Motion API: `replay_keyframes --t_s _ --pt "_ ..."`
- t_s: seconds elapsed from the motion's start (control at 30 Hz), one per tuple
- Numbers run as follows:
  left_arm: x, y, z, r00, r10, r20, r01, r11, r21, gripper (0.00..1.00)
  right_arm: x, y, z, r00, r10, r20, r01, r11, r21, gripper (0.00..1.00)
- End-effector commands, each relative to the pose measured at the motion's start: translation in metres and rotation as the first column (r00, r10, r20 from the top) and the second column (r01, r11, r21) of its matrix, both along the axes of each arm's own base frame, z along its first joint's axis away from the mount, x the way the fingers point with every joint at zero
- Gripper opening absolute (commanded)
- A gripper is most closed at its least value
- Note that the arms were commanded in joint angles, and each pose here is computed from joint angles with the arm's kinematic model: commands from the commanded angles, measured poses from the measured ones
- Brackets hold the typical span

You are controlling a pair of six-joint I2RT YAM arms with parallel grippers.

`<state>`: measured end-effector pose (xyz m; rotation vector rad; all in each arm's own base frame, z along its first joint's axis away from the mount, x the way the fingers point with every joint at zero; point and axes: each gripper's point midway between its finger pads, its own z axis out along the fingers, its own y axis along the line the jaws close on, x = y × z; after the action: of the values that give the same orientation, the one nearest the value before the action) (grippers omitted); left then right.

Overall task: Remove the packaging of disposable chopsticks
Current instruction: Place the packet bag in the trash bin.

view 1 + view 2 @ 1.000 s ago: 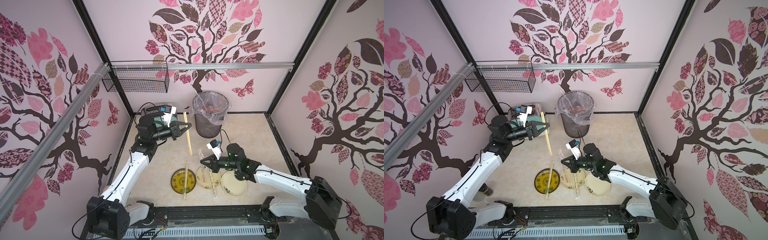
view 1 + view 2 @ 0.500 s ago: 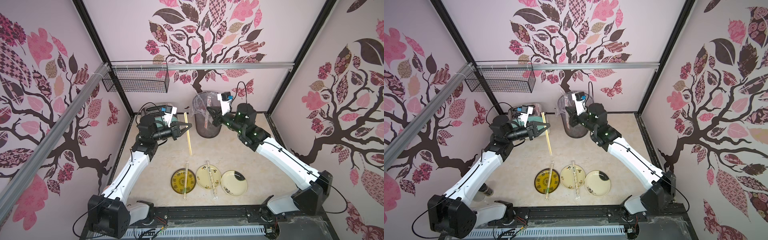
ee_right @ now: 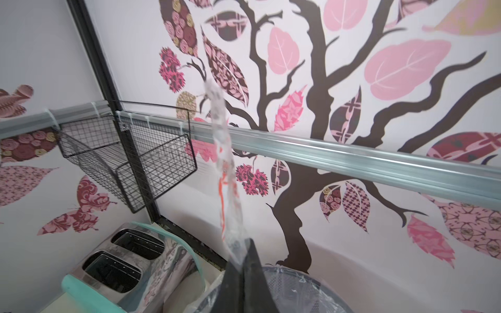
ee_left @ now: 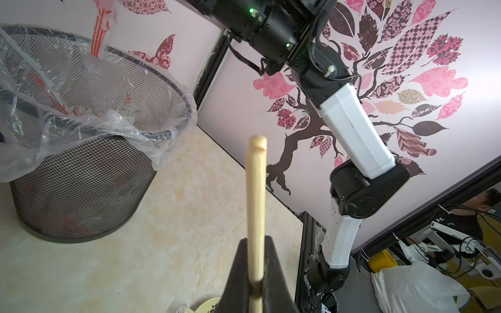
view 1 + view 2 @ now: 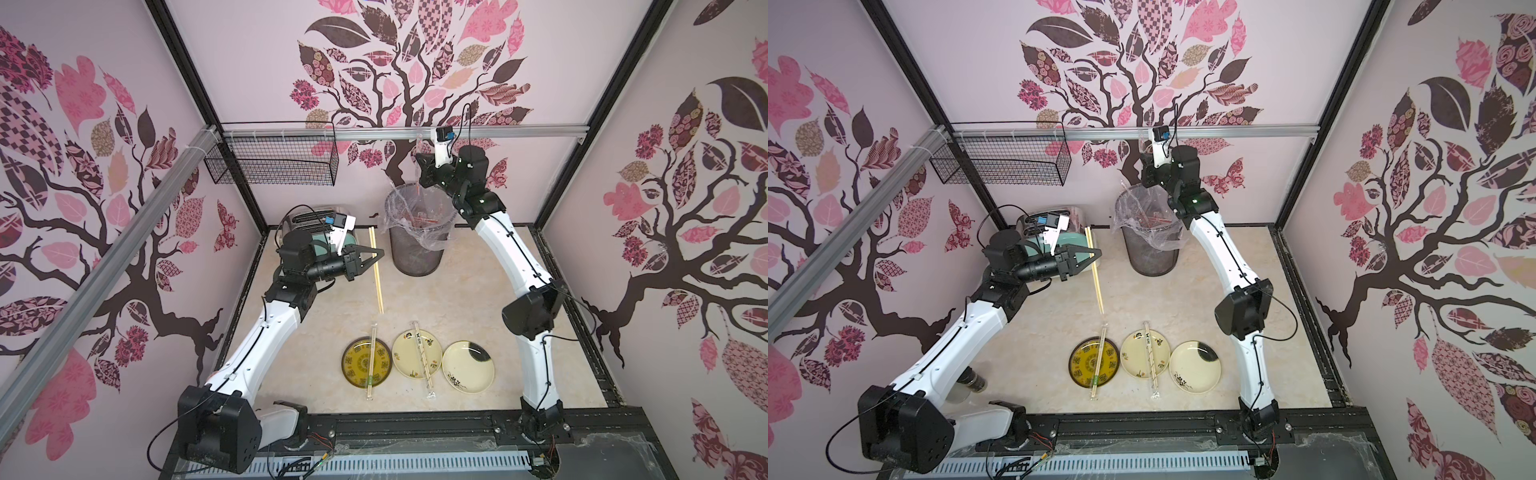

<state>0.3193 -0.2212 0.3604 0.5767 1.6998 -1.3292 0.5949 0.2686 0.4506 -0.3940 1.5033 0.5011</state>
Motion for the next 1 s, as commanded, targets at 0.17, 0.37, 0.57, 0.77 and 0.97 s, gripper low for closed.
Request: replay_keyframes --t_s 0.17,0.37,0.57,0.77,0.97 --pt "0.0 -0.001 0.0 1.0 -0.015 0.011 0.015 1.0 0.012 0.0 0.028 -0.01 -0.089 0.979 -0.003 -0.204 -0.007 0.999 -0.047 0.0" --pt "0.001 -0.001 0.001 1.0 -0.015 0.007 0.015 1.0 0.009 0.0 0.025 -0.006 -0.153 0.927 0.014 -0.374 -0.039 0.998 -0.059 0.0" --pt "0.002 -0.001 -0.001 1.0 -0.013 -0.004 0.013 1.0 0.01 0.0 0.019 -0.002 -0.183 0.893 0.035 -0.449 -0.074 0.995 -0.07 0.0" --pt "0.004 -0.002 -0.005 1.0 -0.014 -0.019 0.015 1.0 0.012 0.0 0.018 -0.003 -0.2 0.87 0.017 -0.492 -0.075 0.992 -0.099 0.0" --pt "0.005 -0.002 -0.005 1.0 -0.014 -0.022 0.014 1.0 0.012 0.0 0.022 -0.002 -0.225 0.859 -0.002 -0.513 -0.083 0.986 -0.144 0.0"
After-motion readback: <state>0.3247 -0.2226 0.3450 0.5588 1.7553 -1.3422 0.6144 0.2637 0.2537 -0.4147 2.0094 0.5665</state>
